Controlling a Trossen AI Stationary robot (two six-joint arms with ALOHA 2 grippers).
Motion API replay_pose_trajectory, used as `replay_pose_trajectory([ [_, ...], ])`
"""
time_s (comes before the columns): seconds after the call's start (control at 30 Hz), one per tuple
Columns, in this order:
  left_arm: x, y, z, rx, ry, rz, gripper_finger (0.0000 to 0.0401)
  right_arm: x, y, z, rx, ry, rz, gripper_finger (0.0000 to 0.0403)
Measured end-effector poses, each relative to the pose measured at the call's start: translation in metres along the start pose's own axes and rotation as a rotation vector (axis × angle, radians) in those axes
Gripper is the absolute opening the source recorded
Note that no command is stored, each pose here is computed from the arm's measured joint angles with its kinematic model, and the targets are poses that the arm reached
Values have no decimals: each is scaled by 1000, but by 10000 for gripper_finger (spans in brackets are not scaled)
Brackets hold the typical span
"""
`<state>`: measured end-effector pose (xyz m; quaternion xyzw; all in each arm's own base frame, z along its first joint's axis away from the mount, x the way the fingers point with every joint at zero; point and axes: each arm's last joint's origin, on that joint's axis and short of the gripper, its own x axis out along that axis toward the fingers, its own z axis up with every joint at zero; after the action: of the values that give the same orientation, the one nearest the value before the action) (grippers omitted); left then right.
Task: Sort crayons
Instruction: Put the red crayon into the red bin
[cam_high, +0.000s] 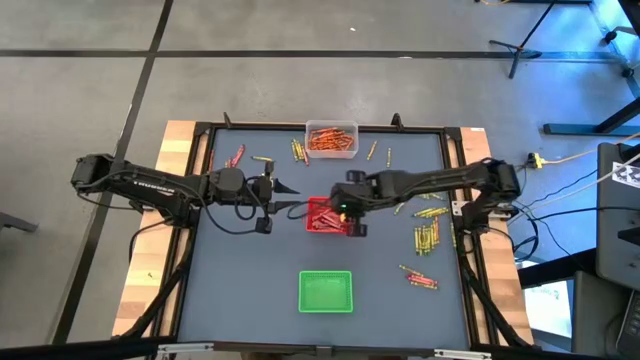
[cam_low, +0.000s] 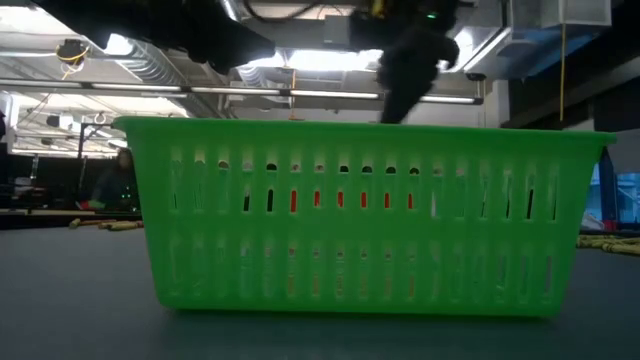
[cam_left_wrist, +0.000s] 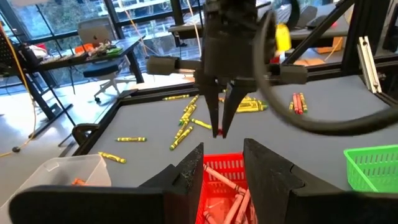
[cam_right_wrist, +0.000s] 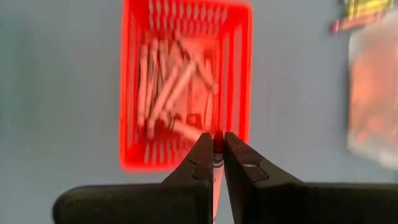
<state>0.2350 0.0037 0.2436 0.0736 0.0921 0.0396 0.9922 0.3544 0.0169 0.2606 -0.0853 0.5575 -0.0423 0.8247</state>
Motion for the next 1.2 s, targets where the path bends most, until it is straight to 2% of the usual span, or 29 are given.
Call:
replay_pose_trajectory([
  [0.23,0,0,0,0,3,0,99,22,1,27,-56,-113,31,14],
  [0.4,0,0,-1,0,6,-1,99,46,4,27,-74,-62,41,14],
  [0.6,0,0,-1,1,8,-1,99,58,7,27,-57,-42,44,15],
  [0.67,0,0,-1,1,8,-1,99,59,7,26,-44,-32,45,24],
  [0.77,0,0,-1,1,8,-1,99,59,7,27,-39,-34,45,59],
  [0.97,0,0,-1,0,8,-1,99,39,5,23,-30,-41,91,130],
  [1.2,0,0,-1,0,8,-1,99,-8,16,1,12,72,143,154],
])
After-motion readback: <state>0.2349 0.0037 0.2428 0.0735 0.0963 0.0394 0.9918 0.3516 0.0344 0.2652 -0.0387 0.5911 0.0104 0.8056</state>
